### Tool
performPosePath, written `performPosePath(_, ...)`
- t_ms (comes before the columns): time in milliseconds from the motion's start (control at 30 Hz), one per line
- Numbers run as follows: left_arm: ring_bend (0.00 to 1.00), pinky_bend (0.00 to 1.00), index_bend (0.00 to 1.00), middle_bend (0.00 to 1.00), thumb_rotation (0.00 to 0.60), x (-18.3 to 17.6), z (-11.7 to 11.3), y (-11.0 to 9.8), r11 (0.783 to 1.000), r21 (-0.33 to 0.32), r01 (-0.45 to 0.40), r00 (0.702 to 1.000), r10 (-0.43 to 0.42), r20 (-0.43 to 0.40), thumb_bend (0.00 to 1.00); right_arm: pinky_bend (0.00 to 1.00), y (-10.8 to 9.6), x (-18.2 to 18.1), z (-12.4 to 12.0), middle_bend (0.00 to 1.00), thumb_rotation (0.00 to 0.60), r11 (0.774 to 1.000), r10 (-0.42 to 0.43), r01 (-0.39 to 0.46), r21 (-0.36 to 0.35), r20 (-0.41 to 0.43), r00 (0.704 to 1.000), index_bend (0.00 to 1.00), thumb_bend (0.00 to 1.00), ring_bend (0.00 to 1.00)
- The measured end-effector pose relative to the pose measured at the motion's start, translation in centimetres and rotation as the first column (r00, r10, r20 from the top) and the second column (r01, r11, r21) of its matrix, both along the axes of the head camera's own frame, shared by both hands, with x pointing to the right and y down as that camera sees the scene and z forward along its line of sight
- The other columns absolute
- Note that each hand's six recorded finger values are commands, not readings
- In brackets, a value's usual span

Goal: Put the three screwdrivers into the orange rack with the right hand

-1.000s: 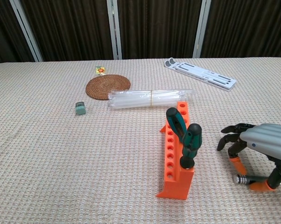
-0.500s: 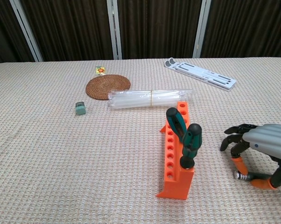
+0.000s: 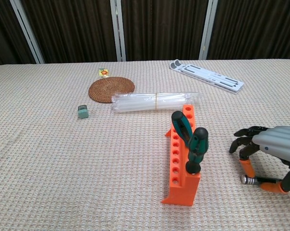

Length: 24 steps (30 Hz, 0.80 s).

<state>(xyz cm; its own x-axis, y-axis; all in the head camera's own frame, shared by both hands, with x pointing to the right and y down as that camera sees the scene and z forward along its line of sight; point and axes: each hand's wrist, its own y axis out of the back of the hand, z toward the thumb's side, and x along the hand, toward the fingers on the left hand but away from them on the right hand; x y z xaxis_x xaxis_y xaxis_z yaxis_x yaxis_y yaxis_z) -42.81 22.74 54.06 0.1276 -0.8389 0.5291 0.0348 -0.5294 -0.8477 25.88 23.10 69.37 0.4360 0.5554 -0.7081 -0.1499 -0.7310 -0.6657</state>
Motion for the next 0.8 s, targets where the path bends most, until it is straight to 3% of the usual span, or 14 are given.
performPosePath(800,0.0,0.0,0.26,0.0,0.6,-0.4,0.3,0.1,1.0,-0.015,0.002,1.0,-0.002,-0.006,0.18,0.0,-0.4,-1.5,0.0,0.17,0.6,1.0,-0.017,0.017,0.001,-0.008,1.0,0.43,0.28,0.0)
